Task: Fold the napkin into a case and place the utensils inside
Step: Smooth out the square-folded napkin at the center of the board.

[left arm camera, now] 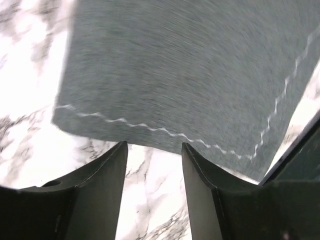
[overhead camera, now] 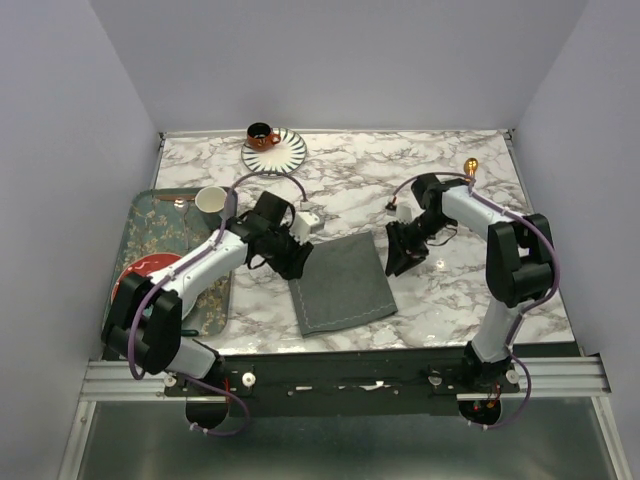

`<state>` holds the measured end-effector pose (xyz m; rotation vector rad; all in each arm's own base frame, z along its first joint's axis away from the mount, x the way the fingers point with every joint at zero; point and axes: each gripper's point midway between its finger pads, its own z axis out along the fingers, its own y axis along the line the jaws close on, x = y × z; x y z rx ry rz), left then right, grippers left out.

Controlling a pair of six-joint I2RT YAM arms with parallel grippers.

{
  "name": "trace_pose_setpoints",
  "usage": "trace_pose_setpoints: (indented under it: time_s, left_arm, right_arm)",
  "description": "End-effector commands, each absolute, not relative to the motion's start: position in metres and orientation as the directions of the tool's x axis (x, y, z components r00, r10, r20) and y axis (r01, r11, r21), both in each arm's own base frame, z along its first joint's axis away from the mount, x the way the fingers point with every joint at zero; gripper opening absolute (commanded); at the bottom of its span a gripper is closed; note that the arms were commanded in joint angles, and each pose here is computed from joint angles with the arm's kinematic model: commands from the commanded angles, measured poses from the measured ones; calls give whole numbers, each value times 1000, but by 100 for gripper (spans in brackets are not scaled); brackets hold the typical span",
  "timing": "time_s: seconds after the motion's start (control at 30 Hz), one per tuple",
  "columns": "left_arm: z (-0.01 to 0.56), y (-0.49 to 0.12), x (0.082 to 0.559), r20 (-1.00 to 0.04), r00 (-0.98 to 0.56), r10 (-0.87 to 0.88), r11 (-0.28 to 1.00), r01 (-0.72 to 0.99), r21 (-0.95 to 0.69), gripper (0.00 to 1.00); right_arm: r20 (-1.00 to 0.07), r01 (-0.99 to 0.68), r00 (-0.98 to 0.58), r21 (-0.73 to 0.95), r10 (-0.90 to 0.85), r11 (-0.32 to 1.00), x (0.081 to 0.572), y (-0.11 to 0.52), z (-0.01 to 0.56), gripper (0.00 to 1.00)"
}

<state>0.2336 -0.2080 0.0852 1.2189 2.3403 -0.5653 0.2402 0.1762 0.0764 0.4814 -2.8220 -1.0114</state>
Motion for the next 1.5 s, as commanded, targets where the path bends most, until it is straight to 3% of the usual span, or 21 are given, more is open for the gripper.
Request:
trace_pose_setpoints:
  time_s: [0.0,0.2,0.47,0.7,0.9,1.27,1.47]
  left_arm:
    - [107,-194,277,-601,-714,359,720,621,-308,56]
    - [95,-177,290,-534,-830,162,803,425,-417,57]
    - [74,-171,283,-470,-879,85,817,331,-473,60]
    - [55,-174,282,-433,-901,39,815,279,-507,61]
    - [51,-182,293,-440,-898,18,799,278,-534,60]
    - [50,-189,301,-439,-898,4,780,278,-561,43]
    - [55,-189,302,-453,-891,2,781,284,-556,29]
  right_arm:
    - [-80,-285,-949,635,-306,718,267,185,81,45]
    - [-172,-327,-944,610,-282,722,310,195,85,46]
    - [-268,-382,-923,565,-275,731,355,201,86,53]
    - [-267,-379,-924,544,-274,748,366,199,69,61]
    - [-228,-348,-937,575,-264,740,358,202,59,61]
    - [-216,-334,-942,599,-255,728,366,209,46,62]
    - [-206,-308,-951,612,-229,728,372,213,43,60]
